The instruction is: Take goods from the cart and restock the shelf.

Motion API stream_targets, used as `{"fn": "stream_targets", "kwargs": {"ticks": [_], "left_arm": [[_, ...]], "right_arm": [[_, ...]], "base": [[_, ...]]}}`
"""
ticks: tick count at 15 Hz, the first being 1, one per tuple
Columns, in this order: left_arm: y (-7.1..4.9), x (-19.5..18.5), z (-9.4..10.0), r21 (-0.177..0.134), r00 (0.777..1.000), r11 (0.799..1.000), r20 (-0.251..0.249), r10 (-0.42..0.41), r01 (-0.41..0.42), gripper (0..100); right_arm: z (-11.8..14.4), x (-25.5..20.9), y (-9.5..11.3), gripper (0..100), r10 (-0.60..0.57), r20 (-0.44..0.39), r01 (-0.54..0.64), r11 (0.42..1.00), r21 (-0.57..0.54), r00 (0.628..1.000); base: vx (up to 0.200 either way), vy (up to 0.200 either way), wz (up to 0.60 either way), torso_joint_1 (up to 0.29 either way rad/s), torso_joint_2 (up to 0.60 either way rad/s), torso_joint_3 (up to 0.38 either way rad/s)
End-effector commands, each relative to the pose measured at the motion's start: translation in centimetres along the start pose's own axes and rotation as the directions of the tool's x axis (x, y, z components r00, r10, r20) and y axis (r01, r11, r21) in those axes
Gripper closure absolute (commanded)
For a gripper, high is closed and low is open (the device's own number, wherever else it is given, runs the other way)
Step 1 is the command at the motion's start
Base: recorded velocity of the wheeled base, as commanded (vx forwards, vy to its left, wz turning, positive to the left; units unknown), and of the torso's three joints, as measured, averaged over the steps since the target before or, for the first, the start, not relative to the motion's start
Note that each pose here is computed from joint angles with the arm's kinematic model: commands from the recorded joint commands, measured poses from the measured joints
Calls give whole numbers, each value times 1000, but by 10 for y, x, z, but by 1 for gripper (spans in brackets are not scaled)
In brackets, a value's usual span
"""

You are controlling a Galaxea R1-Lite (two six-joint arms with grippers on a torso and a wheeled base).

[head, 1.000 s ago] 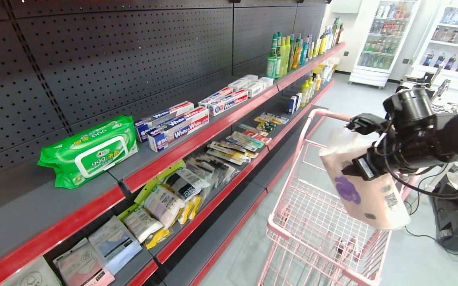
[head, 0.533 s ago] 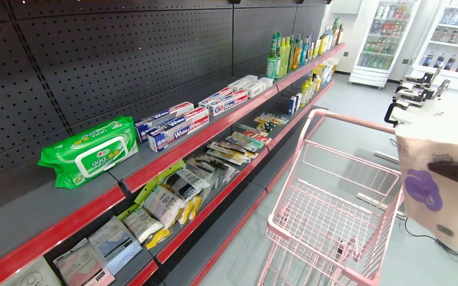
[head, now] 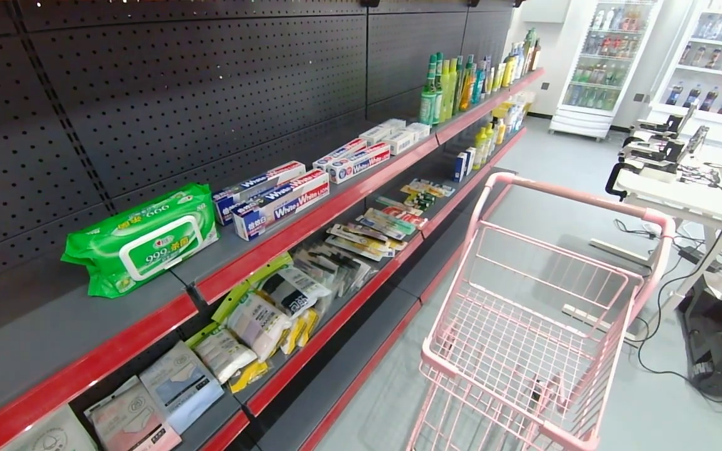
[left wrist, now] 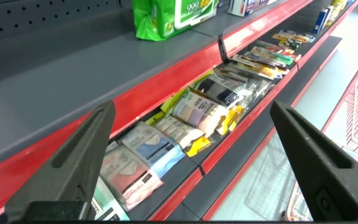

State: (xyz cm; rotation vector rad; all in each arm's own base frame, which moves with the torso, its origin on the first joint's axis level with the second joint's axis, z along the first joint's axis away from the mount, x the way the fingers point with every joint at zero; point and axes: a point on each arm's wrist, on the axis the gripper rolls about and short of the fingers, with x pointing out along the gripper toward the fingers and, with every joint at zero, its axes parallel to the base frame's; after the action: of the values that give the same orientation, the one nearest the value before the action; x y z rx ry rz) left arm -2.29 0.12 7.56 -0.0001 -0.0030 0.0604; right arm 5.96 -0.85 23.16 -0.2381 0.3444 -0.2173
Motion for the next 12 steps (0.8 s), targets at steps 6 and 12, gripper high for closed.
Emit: {"fn": "stream_targets", "kwargs": {"ticks": [6, 12], "left_arm": [[0, 0, 0, 0, 1000, 1000, 0, 1, -1, 0], [0, 0, 0, 0, 1000, 1000, 0, 1, -1, 0]], "right_arm": [[-19, -18, 0, 100, -36, 37, 38, 999, -37, 999], [-18, -13, 1, 100, -30, 25, 32, 998, -60, 999]], "base": [[0, 0, 0, 159, -331, -177], [0, 0, 0, 168, -350, -188]]}}
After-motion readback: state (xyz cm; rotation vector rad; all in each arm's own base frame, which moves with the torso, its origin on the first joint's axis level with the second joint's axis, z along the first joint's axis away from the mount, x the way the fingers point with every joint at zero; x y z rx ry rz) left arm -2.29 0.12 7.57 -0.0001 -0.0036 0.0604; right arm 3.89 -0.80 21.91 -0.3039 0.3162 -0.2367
